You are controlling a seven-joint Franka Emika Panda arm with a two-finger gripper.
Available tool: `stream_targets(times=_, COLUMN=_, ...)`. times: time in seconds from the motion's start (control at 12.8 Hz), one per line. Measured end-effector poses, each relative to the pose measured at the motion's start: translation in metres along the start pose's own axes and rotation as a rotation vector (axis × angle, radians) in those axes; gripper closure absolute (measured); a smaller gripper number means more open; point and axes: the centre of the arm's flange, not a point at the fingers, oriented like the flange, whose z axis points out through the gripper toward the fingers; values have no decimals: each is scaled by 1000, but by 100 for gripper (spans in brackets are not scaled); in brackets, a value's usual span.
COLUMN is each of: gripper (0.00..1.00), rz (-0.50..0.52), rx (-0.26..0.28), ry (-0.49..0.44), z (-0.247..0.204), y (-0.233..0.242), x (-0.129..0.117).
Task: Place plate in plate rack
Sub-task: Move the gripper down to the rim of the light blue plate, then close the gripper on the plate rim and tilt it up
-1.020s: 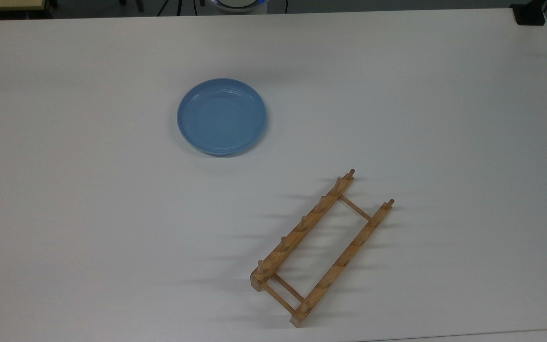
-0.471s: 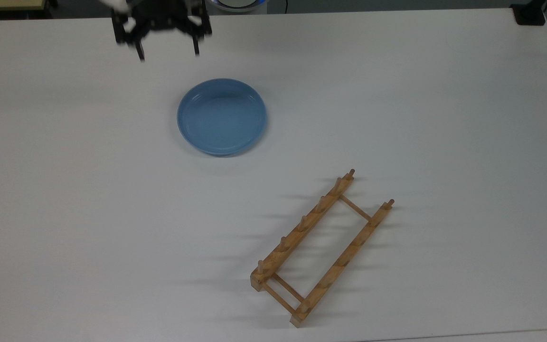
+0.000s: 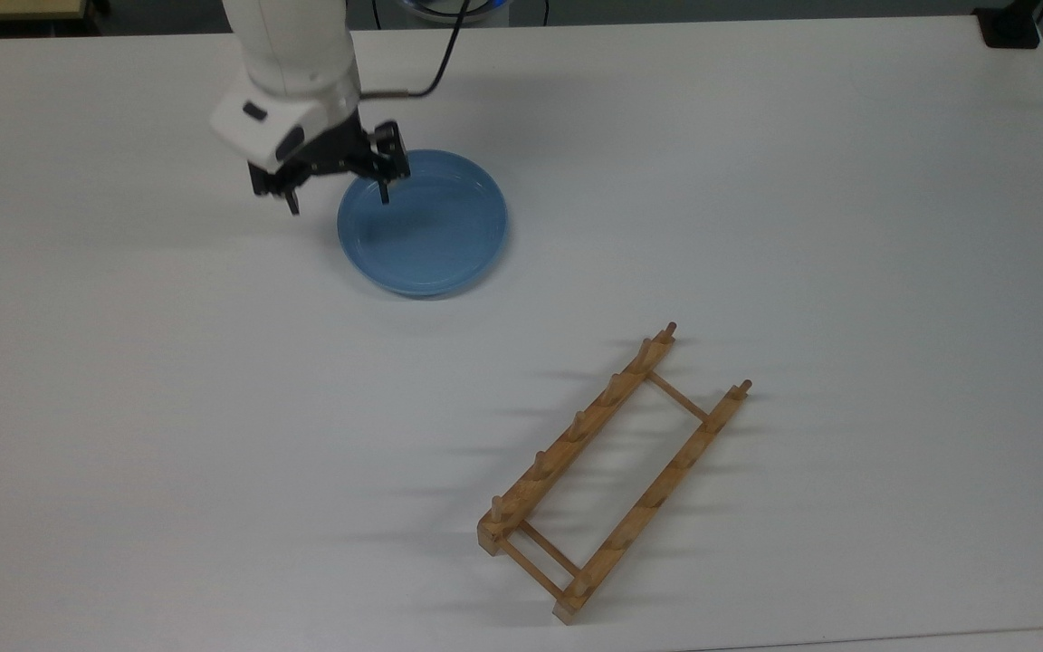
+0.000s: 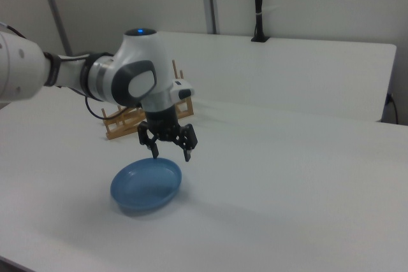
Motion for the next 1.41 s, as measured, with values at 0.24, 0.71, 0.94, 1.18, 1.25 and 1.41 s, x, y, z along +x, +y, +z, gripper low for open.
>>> stream_targets(times=0.24, gripper=0, rz=-3, rx=1, ry=-6, z=33, y=1, x=9)
stream_targets(times=0.71, gripper=16, rz=-5, rx=16, ry=-58, z=79, y=0, x=13)
stream_targets(times=0.94, gripper=61, rz=37, rx=13, ry=-51, z=85, y=1, x=15)
stream_targets(times=1.18, gripper=87, rz=63, rx=4, ry=-23, z=79, y=2, x=19)
stream_targets(times=1.25, gripper=88, rz=64, rx=3, ry=-17, z=76, y=2, x=21)
stream_targets(times=1.41, gripper=91, rz=63, rx=-10, ry=32, z=51, y=4, x=29)
